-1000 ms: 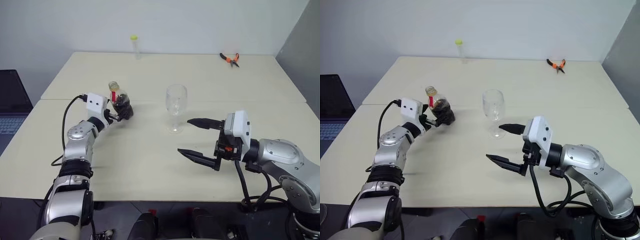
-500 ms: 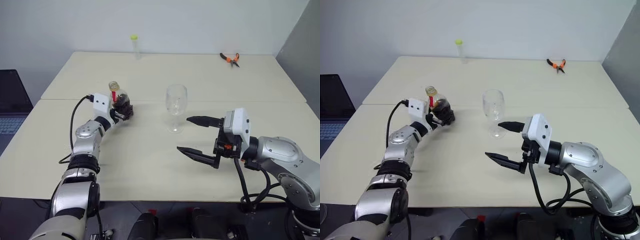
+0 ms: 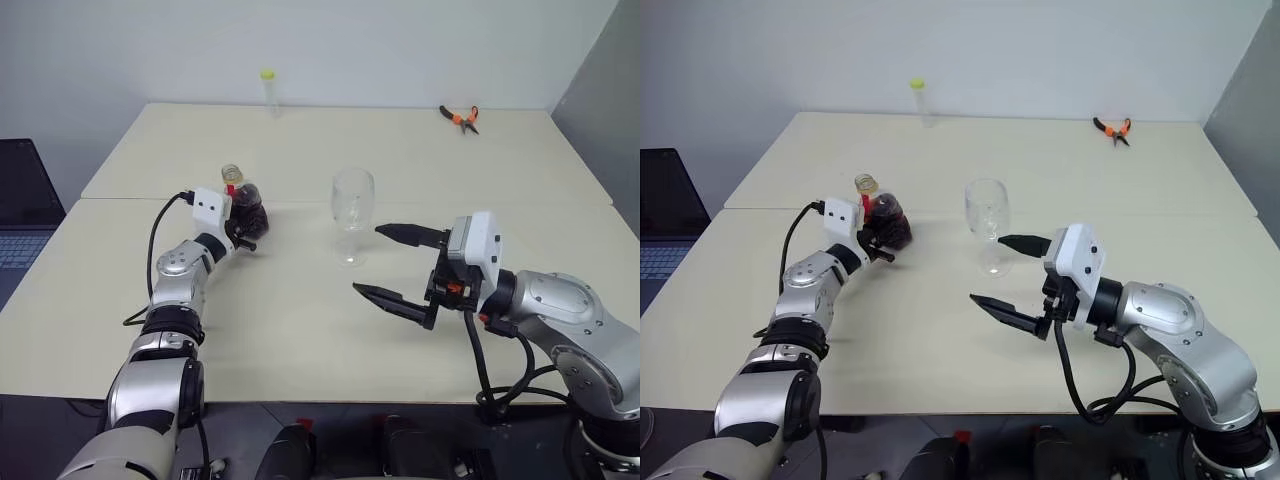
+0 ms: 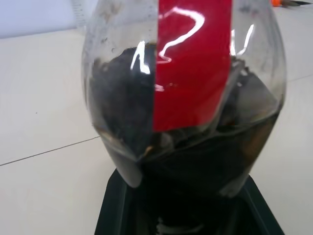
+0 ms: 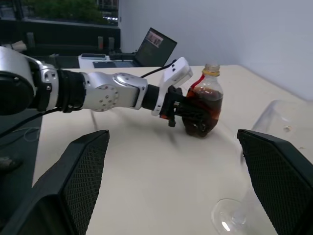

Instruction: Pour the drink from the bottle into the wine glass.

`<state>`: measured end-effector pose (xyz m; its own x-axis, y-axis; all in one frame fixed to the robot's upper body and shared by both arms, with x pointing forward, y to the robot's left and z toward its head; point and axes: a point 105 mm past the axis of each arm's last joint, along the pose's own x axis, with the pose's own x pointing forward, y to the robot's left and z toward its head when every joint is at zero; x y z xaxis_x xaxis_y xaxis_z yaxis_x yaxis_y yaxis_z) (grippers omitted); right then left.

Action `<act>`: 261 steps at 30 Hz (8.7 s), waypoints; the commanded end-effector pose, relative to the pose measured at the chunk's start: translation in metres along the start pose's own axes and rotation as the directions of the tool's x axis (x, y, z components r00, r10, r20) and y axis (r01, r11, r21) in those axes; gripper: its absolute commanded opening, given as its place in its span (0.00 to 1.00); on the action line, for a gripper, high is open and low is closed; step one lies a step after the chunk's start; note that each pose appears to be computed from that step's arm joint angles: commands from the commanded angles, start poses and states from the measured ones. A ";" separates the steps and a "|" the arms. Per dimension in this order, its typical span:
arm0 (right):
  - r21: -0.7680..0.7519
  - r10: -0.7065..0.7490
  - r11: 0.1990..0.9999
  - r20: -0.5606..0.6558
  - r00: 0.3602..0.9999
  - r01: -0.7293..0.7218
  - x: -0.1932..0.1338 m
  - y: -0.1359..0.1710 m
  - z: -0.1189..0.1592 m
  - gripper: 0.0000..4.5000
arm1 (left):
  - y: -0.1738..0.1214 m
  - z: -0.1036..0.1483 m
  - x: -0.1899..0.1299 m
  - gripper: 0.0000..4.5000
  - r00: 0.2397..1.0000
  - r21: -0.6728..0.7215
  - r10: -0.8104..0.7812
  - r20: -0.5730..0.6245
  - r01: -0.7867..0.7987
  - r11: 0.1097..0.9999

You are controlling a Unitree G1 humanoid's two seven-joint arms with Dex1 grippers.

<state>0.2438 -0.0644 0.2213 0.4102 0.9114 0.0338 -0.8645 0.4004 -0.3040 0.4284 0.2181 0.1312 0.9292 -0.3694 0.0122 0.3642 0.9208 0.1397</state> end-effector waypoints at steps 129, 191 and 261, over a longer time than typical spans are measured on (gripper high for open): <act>0.055 -0.449 0.893 0.127 0.884 0.446 0.037 -0.042 -0.004 1.00 | -0.062 0.173 0.050 0.15 0.925 0.968 -0.286 0.250 -0.244 0.058; 0.076 -0.414 0.910 0.158 0.897 0.407 0.047 -0.034 0.001 1.00 | -0.071 0.170 0.053 0.15 0.917 0.881 -0.287 0.275 -0.121 0.458; 0.077 -0.536 0.841 -0.004 0.844 0.535 -0.014 -0.051 -0.044 1.00 | -0.001 0.018 -0.067 1.00 0.940 -0.007 0.335 0.071 -0.335 0.942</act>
<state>0.2903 -0.0873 0.1860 0.7668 0.6316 0.1146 -0.6168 0.7744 -0.1412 0.3704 0.2326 0.1279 0.9928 -0.0984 0.0688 0.0901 0.9892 0.1155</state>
